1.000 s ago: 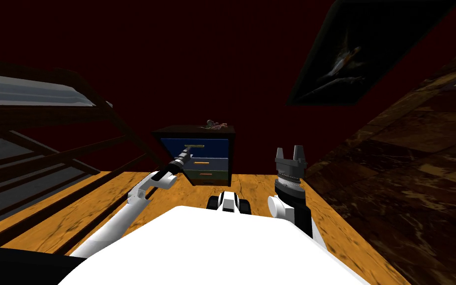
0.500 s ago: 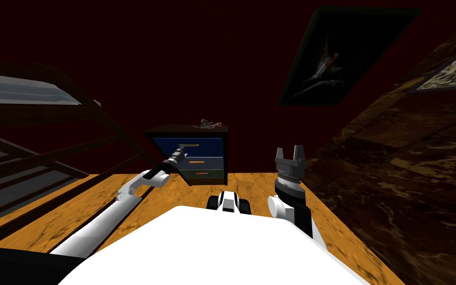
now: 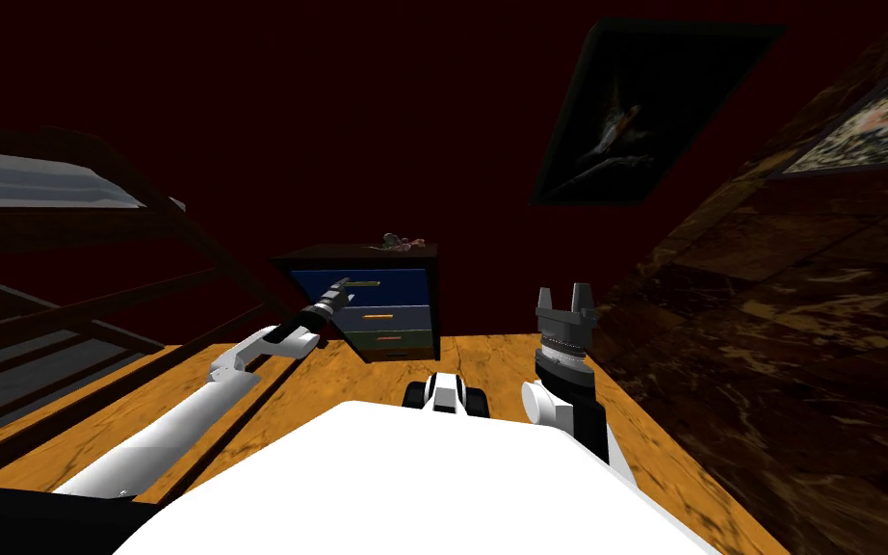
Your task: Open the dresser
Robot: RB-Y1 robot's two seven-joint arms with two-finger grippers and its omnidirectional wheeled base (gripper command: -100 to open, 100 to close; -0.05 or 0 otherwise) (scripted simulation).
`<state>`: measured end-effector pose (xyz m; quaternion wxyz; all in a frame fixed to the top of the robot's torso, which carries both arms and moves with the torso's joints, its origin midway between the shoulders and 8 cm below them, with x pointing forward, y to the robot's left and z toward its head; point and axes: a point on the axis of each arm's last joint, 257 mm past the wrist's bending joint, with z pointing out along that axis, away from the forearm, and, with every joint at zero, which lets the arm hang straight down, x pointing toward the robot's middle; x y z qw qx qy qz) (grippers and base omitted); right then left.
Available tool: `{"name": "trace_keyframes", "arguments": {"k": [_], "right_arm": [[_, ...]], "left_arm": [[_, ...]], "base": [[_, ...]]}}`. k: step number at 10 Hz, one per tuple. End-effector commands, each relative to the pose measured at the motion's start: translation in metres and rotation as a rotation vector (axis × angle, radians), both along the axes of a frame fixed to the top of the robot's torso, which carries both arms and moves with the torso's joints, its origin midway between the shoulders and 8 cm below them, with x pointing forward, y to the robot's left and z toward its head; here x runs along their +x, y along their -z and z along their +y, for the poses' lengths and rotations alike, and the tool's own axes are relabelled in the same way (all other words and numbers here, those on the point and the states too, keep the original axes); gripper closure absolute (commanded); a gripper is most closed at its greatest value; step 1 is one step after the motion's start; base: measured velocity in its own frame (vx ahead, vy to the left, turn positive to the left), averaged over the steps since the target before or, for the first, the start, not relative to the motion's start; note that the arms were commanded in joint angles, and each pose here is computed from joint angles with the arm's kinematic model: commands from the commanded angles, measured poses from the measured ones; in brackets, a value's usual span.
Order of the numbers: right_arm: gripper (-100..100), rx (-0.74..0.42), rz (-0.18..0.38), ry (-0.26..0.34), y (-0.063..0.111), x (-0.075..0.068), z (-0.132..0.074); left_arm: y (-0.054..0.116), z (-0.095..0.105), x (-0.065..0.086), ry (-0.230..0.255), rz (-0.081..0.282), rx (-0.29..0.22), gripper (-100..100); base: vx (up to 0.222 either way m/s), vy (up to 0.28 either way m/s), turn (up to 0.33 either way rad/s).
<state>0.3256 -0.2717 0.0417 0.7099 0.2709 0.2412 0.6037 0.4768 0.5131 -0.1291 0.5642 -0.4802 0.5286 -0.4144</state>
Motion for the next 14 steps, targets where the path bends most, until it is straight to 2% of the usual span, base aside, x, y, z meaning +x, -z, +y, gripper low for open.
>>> {"name": "trace_keyframes", "arguments": {"k": [1, 2, 3, 4, 5, 6, 8, 9, 10, 12, 13, 14], "right_arm": [[0, 0.0, 0.0, 0.0, 0.0, 0.0, 0.0], [0, 0.0, 0.0, 0.0, 0.0, 0.0, 0.0], [0, 0.0, 0.0, 0.0, 0.0, 0.0, 0.0], [0, 0.0, 0.0, 0.0, 0.0, 0.0, 0.0], [0, 0.0, 0.0, 0.0, 0.0, 0.0, 0.0], [0, 0.0, 0.0, 0.0, 0.0, 0.0, 0.0], [0, 0.0, 0.0, 0.0, 0.0, 0.0, 0.0], [0, 0.0, 0.0, 0.0, 0.0, 0.0, 0.0], [0, 0.0, 0.0, 0.0, 0.0, 0.0, 0.0], [0, 0.0, 0.0, 0.0, 0.0, 0.0, 0.0], [0, 0.0, 0.0, 0.0, 0.0, 0.0, 0.0], [0, 0.0, 0.0, 0.0, 0.0, 0.0, 0.0]], "left_arm": [[-0.028, 0.038, 0.001, -0.033, -0.033, 0.01, -100], [-0.03, 0.039, 0.001, -0.031, -0.033, 0.016, -100], [-0.024, 0.037, 0.002, -0.03, -0.027, 0.007, -100], [-0.002, 0.015, 0.0, -0.016, 0.016, 0.03, 100], [-0.006, 0.003, 0.001, 0.001, -0.002, 0.014, 100], [0.012, -0.014, 0.0, 0.018, 0.041, 0.059, 100], [0.01, -0.033, 0.001, 0.035, 0.022, 0.024, 100], [0.012, -0.034, 0.0, 0.032, 0.021, 0.014, 100], [0.023, -0.062, -0.002, 0.061, 0.044, 0.044, 100], [0.024, -0.07, -0.002, 0.061, 0.036, 0.014, 100], [0.031, -0.094, -0.004, 0.089, 0.058, 0.06, 100], [0.029, -0.104, -0.004, 0.092, 0.045, 0.03, 100]], "base": [[-0.017, -0.089, -0.046], [-0.017, -0.061, 0.015], [-0.005, -0.02, 0.003], [0.04, 0.089, 0.124], [0.045, 0.117, 0.057], [0.024, 0.127, 0.102], [0.018, 0.081, 0.037], [-0.006, 0.031, -0.007], [0.018, 0.092, 0.125], [0.015, 0.069, 0.028], [0.028, 0.09, 0.126], [0.027, 0.098, 0.088]]}}
